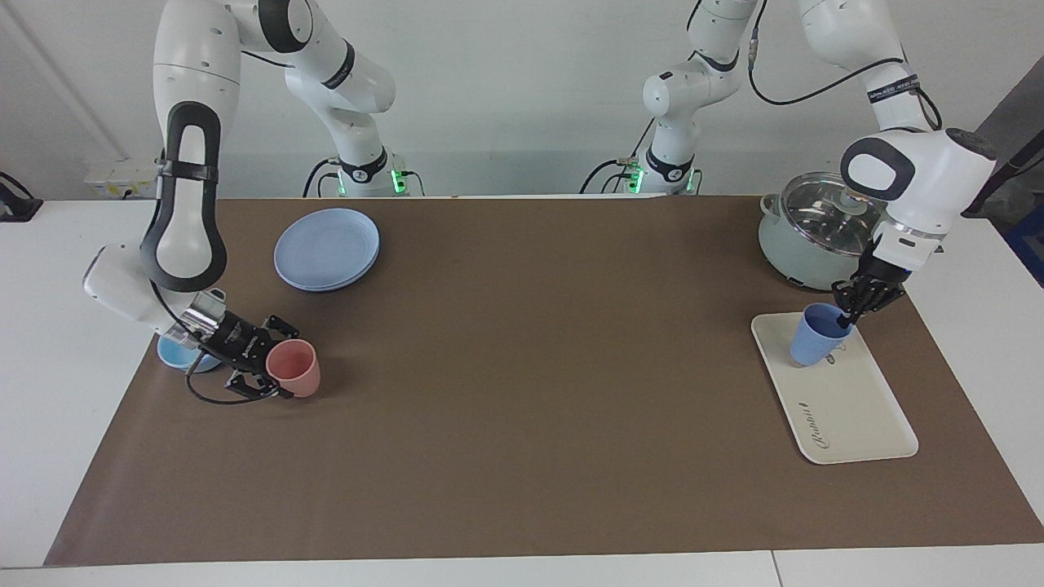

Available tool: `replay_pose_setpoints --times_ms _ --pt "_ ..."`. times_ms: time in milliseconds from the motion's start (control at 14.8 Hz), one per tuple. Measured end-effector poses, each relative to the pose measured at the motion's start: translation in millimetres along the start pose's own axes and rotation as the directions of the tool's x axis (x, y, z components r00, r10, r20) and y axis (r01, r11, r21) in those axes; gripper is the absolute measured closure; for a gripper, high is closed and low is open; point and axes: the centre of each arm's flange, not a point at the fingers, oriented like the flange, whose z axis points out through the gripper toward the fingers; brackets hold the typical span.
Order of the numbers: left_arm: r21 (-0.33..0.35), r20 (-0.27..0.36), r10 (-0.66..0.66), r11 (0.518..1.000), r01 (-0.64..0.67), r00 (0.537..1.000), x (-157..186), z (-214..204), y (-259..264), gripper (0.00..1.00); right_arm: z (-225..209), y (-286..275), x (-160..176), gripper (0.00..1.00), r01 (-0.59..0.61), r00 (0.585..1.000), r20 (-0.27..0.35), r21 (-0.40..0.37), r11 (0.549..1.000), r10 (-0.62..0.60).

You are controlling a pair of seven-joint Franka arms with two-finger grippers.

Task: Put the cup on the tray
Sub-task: 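Lower the cup onto the tray and open the left gripper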

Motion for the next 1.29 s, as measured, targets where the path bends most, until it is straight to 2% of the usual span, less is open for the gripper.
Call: replay_pose_setpoints --times_ms 68,136,339,475,610,814,949,1085,1288 --pt "0.0 -0.001 0.003 1.0 -0.003 1.0 0.4 3.0 0.7 0.89 -0.2 0.1 0.1 0.03 0.013 1.0 0.001 0.001 1.0 -0.013" --pt "0.0 -0.002 0.005 1.0 -0.005 1.0 0.8 5.0 1.1 0.77 -1.1 -0.1 -0.7 0.0 0.022 1.0 0.001 0.003 1.0 -0.022" --pt "0.005 -0.019 0.048 0.999 -0.048 0.999 5.8 -1.9 1.6 0.46 -12.5 -2.3 -10.5 0.0 0.041 0.999 -0.002 0.021 0.999 -0.041" --pt "0.003 -0.031 0.077 0.997 -0.077 0.997 15.5 -20.9 6.6 0.23 -23.2 -3.3 -18.8 0.0 0.058 0.998 -0.01 0.034 0.998 -0.058" --pt "0.012 -0.009 0.133 0.991 -0.133 0.991 24.6 -48.4 17.6 0.01 -30.0 -2.3 -21.4 0.0 0.092 0.995 -0.048 0.017 0.996 -0.091" --pt "0.06 0.047 0.229 0.971 -0.232 0.972 27.9 -93.9 54.9 0.0 -40.7 -0.6 -23.8 0.0 0.158 0.978 -0.13 -0.033 0.987 -0.161" --pt "0.064 0.092 0.233 0.969 -0.24 0.968 21.5 -114.1 96.7 0.0 -50.6 0.0 -29.9 0.0 0.205 0.96 -0.184 -0.064 0.977 -0.213" --pt "0.062 0.137 0.227 0.969 -0.237 0.964 13.0 -124.5 141.7 0.0 -58.8 0.8 -42.8 0.0 0.268 0.925 -0.246 -0.114 0.957 -0.288" --pt "0.068 0.185 0.208 0.972 -0.223 0.96 2.9 -132.5 188.6 0.0 -55.9 1.8 -77.1 0.0 0.353 0.873 -0.292 -0.174 0.919 -0.39"
